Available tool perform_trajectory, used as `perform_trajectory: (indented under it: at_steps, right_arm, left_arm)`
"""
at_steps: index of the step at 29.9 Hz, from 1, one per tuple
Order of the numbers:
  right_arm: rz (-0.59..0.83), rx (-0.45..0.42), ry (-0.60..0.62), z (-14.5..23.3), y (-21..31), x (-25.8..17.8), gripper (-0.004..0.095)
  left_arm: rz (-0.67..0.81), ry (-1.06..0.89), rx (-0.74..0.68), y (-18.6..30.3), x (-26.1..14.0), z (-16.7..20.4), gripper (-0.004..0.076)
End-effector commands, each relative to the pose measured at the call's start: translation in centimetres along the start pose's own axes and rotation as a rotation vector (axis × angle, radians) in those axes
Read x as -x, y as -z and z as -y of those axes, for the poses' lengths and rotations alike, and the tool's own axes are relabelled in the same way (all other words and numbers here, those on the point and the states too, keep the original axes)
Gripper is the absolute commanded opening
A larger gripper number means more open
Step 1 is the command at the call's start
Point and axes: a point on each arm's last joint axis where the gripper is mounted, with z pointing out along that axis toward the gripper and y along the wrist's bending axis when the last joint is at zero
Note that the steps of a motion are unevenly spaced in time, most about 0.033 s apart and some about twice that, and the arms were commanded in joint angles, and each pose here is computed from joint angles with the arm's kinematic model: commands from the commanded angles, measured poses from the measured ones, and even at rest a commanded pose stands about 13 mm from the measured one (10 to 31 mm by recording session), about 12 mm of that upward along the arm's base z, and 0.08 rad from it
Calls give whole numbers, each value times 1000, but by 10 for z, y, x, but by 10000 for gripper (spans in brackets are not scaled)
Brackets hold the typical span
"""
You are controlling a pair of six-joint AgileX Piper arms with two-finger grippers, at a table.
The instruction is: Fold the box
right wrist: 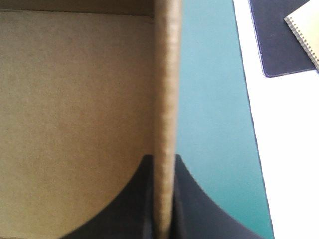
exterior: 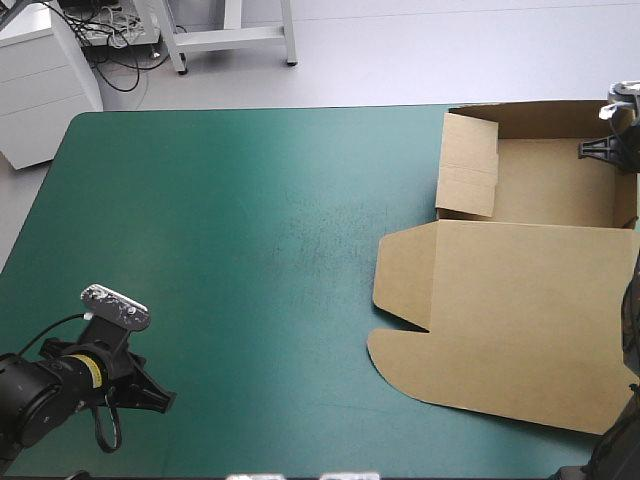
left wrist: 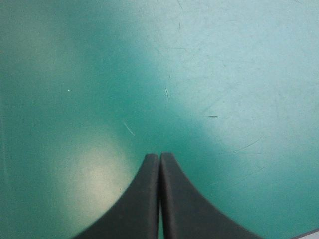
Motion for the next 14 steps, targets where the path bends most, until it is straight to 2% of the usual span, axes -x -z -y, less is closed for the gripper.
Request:
perform_trajectory:
  at_steps: [1, 5, 8, 10, 12, 14]
  right_arm:
    - [100, -22, -46, 20, 24, 6, -23]
    - [51, -22, -67, 31, 4, 1, -13]
    - [22, -22, -79, 36, -9, -2, 78]
    - [5, -14, -86, 38, -13, -3, 204]
    - [-2, -10, -77, 40, -17, -4, 381]
    - [-2, -14, -79, 43, -18, -5, 607]
  left_arm:
    - [57, 7, 5, 6, 6, -1, -32]
    - [49, 7, 6, 6, 5, -1, -32]
    - [35, 7, 8, 6, 4, -1, -32]
    - [28, 7, 9, 6, 4, -1, -32]
    - [27, 7, 9, 6, 3, -1, -32]
    - [27, 9, 9, 6, 3, -1, -32]
